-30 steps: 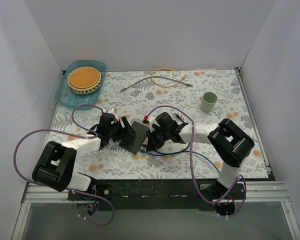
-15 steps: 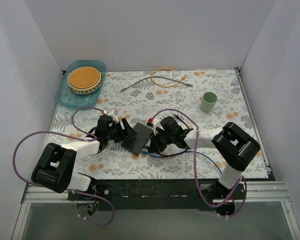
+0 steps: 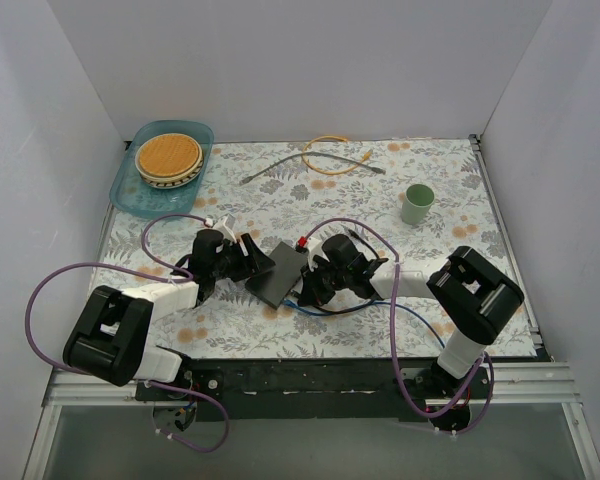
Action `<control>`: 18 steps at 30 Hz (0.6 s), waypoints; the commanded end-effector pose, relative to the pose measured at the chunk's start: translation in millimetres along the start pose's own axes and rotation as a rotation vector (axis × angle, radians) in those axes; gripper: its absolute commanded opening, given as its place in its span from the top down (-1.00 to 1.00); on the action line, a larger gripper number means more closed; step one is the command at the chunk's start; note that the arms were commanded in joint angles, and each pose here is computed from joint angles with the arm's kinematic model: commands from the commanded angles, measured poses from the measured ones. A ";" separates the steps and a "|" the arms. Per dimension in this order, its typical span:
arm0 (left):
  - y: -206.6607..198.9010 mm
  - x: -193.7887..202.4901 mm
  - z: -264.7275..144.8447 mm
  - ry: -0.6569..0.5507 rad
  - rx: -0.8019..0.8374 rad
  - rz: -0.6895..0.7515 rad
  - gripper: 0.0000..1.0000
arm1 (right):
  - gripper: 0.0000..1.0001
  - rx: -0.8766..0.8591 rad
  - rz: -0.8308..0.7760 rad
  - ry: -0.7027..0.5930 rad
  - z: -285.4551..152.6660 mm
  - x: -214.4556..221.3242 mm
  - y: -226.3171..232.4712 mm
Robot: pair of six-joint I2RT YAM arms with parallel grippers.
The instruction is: Insert the plug into the switch port
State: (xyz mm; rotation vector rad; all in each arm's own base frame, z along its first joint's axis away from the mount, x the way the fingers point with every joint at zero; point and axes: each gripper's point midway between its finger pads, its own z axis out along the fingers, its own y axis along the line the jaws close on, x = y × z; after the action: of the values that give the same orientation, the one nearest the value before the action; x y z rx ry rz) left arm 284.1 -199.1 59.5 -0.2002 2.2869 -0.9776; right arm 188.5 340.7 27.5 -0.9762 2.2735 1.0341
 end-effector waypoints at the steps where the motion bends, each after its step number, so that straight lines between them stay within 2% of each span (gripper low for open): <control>1: -44.6 32.6 -12.1 0.166 0.213 -0.024 -0.08 | 0.97 0.009 -0.122 -0.232 -5.4 -75.9 10.8; 18: -29.2 63.0 -7.2 0.268 0.146 -0.117 0.03 | 0.97 0.050 -0.133 -0.295 -5.6 -109.6 8.5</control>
State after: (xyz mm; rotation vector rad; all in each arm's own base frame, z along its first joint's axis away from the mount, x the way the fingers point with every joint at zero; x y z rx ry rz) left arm 281.1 -198.5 40.4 -0.2581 2.3358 -0.9767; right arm 194.4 337.0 27.7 -0.9666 2.3202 0.9629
